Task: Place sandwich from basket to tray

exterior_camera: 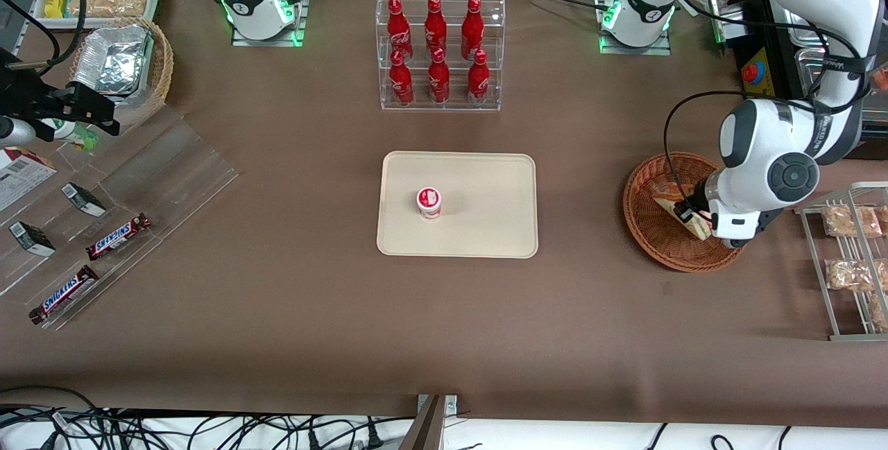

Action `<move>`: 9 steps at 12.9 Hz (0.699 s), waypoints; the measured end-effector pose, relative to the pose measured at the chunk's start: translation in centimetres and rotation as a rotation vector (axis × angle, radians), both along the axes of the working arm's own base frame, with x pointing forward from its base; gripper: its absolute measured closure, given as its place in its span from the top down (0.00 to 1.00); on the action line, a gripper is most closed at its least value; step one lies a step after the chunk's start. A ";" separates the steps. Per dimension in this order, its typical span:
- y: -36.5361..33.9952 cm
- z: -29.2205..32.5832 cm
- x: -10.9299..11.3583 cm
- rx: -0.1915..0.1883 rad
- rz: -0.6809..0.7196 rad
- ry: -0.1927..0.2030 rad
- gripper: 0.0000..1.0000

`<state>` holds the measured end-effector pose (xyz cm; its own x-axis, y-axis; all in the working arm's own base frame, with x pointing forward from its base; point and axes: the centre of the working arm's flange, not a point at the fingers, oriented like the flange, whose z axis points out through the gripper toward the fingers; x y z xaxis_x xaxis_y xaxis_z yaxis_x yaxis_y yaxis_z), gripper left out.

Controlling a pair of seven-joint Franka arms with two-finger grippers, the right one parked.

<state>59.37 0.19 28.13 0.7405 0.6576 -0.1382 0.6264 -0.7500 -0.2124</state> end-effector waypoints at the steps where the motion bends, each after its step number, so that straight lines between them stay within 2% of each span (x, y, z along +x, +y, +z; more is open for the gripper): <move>1: -0.6 1.7 0.4 -0.004 -0.025 0.022 0.39; 3: -2.7 5.4 1.2 -0.008 -0.100 0.058 0.38; 4: -4.7 7.5 1.5 0.003 -0.151 0.067 0.38; 6: -9.9 10.9 1.7 0.006 -0.251 0.064 0.37; 9: -17.8 12.5 0.1 -0.030 -0.388 0.054 0.39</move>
<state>59.49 -17.56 40.61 0.9244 0.3256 -0.1985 0.2840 -0.9352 -0.2116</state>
